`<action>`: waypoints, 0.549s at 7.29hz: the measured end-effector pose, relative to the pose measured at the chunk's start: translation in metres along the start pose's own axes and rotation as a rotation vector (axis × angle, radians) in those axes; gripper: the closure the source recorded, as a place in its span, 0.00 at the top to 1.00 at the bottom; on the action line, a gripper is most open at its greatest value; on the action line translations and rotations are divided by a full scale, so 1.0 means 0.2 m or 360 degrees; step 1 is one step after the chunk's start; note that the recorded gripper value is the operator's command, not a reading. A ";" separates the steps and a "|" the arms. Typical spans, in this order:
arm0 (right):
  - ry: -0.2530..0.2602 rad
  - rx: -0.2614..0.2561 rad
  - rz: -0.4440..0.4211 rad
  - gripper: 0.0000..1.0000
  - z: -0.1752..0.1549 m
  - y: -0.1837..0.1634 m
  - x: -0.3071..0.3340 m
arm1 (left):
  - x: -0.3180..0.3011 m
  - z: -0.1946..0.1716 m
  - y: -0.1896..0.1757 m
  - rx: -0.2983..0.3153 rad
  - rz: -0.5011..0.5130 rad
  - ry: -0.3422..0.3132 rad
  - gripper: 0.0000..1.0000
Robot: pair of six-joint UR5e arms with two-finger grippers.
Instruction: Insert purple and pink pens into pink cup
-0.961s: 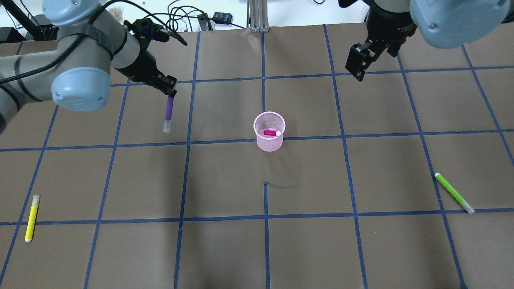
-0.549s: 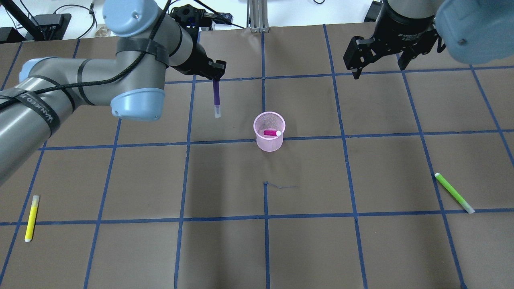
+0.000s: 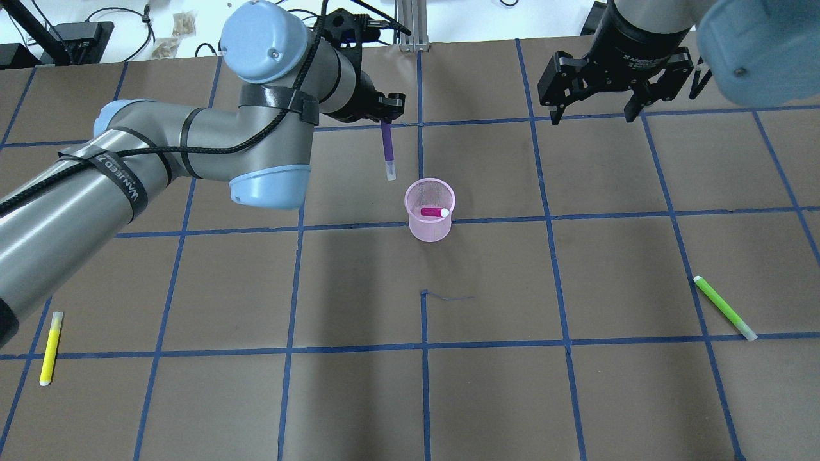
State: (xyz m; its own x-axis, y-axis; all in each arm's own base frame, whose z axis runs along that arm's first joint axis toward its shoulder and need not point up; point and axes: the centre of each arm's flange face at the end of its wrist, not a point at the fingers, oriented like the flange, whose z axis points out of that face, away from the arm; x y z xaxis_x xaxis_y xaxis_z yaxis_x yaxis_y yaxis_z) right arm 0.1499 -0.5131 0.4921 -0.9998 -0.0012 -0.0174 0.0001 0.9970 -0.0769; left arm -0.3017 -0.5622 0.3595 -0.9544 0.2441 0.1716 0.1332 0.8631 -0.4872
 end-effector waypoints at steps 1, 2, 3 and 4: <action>-0.0001 -0.0005 -0.0010 1.00 0.01 0.00 0.00 | 0.04 0.01 0.02 0.0011 0.0008 -0.0005 0.00; -0.0002 -0.0008 -0.0013 1.00 0.01 0.00 0.00 | 0.07 0.02 0.03 0.0011 0.0018 -0.0004 0.00; -0.0002 -0.0008 -0.0012 1.00 0.01 0.00 0.00 | 0.10 0.04 0.07 -0.0004 0.0033 0.0001 0.00; -0.0002 -0.0008 -0.0010 1.00 0.01 0.01 0.00 | 0.12 0.07 0.12 -0.0025 0.0046 0.0006 0.00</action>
State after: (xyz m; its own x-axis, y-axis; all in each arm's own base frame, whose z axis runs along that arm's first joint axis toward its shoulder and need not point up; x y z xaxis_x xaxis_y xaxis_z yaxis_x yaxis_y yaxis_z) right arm 0.1502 -0.5120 0.4898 -0.9998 -0.0076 -0.0182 -0.0063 0.9974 -0.0718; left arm -0.3250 -0.5419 0.3410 -0.9491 0.2708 0.1607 0.1650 0.8623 -0.4787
